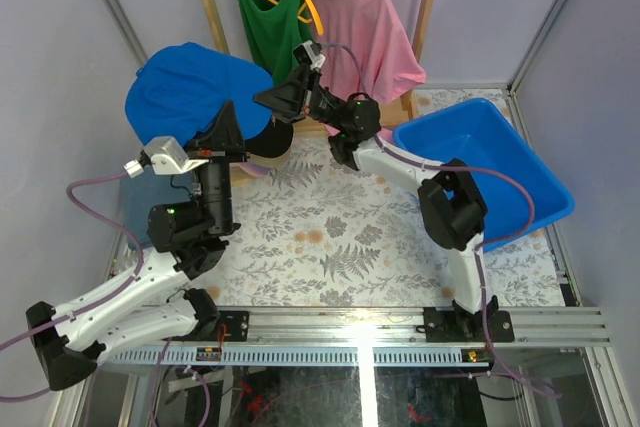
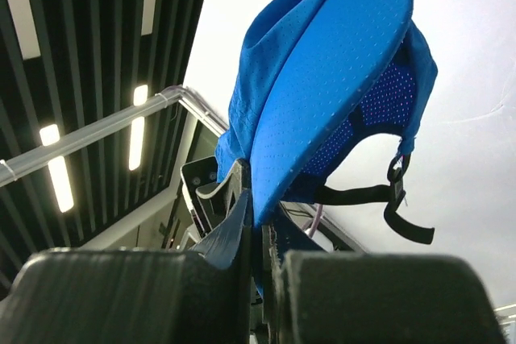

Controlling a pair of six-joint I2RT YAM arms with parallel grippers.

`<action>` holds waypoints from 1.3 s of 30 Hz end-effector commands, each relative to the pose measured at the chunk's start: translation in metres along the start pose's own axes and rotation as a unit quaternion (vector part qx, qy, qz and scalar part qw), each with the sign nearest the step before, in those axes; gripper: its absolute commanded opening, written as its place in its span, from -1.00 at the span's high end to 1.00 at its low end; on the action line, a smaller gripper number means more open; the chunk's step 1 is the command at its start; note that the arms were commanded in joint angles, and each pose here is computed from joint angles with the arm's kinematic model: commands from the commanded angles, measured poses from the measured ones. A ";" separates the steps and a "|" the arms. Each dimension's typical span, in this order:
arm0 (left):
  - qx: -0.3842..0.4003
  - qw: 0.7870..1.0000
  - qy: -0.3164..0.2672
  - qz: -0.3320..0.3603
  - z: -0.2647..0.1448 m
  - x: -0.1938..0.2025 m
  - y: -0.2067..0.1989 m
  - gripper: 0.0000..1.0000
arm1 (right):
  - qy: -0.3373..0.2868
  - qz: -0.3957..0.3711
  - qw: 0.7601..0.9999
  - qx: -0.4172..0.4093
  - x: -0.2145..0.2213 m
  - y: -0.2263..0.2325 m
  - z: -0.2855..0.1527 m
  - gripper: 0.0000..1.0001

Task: Stack the hats
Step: Stack the hat on the hat.

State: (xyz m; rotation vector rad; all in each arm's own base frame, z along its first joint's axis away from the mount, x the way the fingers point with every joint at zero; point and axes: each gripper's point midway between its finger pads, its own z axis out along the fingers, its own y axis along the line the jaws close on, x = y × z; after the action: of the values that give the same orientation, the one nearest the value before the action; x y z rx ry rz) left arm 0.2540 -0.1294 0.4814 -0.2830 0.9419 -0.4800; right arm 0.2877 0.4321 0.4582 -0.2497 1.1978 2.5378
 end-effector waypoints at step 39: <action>-0.250 0.964 0.046 0.082 0.023 0.055 0.196 -0.13 | -0.116 -0.003 0.993 0.035 -0.141 -0.143 -0.057 1.00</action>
State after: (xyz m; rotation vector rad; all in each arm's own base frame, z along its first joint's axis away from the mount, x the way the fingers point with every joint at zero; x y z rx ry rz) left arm 0.3521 0.0082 0.3635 -0.6090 1.1891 -0.0707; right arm 0.4931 0.4480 0.3314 0.1431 1.3368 2.3472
